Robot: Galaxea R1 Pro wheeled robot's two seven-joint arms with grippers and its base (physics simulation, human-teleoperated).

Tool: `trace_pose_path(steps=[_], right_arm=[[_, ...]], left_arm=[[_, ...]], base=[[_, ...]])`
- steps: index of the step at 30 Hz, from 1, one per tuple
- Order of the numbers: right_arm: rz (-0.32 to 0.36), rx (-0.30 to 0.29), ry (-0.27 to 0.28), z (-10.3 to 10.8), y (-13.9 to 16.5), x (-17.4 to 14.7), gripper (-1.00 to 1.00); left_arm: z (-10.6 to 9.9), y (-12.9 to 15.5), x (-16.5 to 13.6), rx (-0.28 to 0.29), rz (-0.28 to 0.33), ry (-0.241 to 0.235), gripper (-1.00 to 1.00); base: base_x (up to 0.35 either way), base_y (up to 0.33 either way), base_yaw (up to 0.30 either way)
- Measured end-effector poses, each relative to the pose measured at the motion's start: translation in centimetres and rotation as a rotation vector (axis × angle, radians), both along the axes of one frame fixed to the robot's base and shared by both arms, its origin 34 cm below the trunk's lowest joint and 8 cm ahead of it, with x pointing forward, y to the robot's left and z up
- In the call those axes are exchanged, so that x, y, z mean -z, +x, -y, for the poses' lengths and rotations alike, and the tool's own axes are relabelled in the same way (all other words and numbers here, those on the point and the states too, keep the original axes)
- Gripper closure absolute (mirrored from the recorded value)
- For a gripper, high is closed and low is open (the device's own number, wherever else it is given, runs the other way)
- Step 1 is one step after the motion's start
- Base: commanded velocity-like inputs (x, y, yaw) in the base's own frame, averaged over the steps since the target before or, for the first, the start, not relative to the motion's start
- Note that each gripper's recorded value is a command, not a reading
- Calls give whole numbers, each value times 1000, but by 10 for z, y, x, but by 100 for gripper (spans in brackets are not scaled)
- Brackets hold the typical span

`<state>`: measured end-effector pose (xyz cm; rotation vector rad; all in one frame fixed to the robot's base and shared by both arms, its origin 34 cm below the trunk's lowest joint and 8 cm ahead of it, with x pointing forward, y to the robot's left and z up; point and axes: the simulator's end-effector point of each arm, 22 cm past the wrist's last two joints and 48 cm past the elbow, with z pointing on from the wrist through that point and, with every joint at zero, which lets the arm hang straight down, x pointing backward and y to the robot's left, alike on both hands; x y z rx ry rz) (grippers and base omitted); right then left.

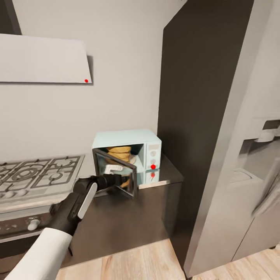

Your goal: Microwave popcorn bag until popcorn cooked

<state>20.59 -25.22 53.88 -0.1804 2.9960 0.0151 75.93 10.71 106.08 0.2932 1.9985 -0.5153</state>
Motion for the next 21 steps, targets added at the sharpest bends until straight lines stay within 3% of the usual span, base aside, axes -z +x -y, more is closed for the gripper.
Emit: trace_pose_path(steps=[7, 13, 15, 16, 21], right_arm=[[4, 21, -4, 5, 2, 0, -100], [4, 26, -4, 5, 2, 0, -100], [5, 26, -4, 5, 2, 0, -100], [5, 26, -4, 5, 2, 0, -100], [4, 26, -4, 5, 1, 0, -100]], left_arm=[[-18, 10, -2, -114, 7, 38, -100], [-15, 12, 0, -148, -15, 5, -100], [-3, 10, -3, -133, -24, -39, -100], [29, 0, 0, -63, -29, -31, -100], [35, -1, 2, -57, -33, -24, -100]], base=[[0, 0, -161], [0, 0, -3], [73, -15, 0], [125, -61, 0], [144, -88, 0]])
